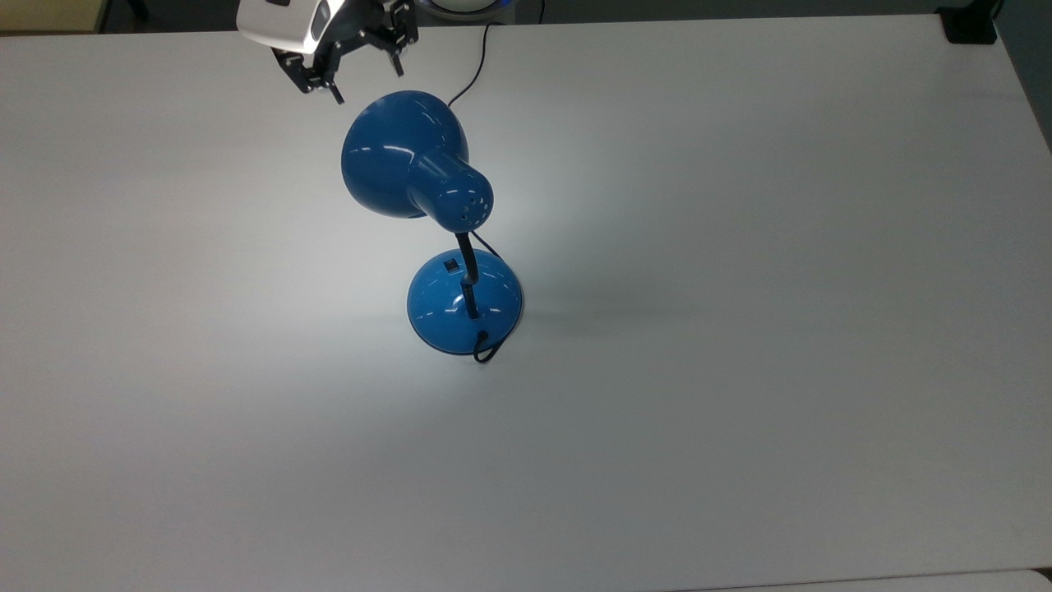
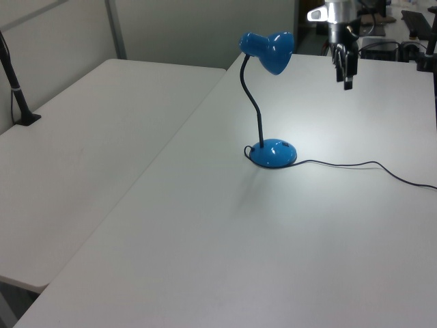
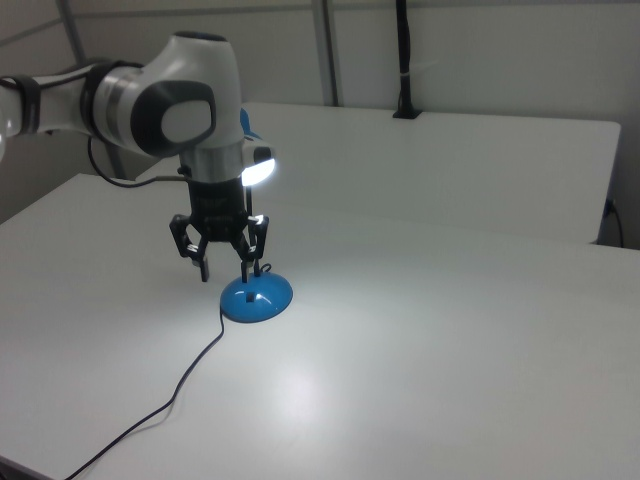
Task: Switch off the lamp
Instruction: 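Move the gripper down past the blue shade toward the lamp base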
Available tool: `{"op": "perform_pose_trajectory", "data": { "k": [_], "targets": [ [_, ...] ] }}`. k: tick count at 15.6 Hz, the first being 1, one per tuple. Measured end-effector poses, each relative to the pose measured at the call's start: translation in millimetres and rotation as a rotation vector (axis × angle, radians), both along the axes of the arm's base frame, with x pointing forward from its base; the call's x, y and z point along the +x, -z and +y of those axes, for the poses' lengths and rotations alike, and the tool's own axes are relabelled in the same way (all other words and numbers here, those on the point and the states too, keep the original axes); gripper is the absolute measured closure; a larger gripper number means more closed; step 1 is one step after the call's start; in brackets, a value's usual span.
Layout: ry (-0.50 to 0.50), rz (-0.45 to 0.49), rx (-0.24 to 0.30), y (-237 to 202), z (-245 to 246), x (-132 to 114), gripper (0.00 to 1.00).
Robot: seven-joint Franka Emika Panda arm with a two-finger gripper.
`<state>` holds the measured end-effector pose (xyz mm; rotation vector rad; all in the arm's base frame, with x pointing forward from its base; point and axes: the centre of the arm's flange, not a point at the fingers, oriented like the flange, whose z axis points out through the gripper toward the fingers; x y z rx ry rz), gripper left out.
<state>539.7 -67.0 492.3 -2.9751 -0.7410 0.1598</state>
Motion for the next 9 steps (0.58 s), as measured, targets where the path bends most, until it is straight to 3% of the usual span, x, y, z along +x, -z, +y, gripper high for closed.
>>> {"op": "perform_pose_trajectory", "data": {
  "k": [3,5,6,9],
  "targets": [
    [0.044,-0.055,-0.012,23,3,4,0.66],
    [0.074,-0.113,-0.002,47,6,5,0.93],
    [0.102,-0.139,0.005,57,7,5,0.99],
    [0.178,-0.223,0.009,87,17,7,0.99]
  ]
}}
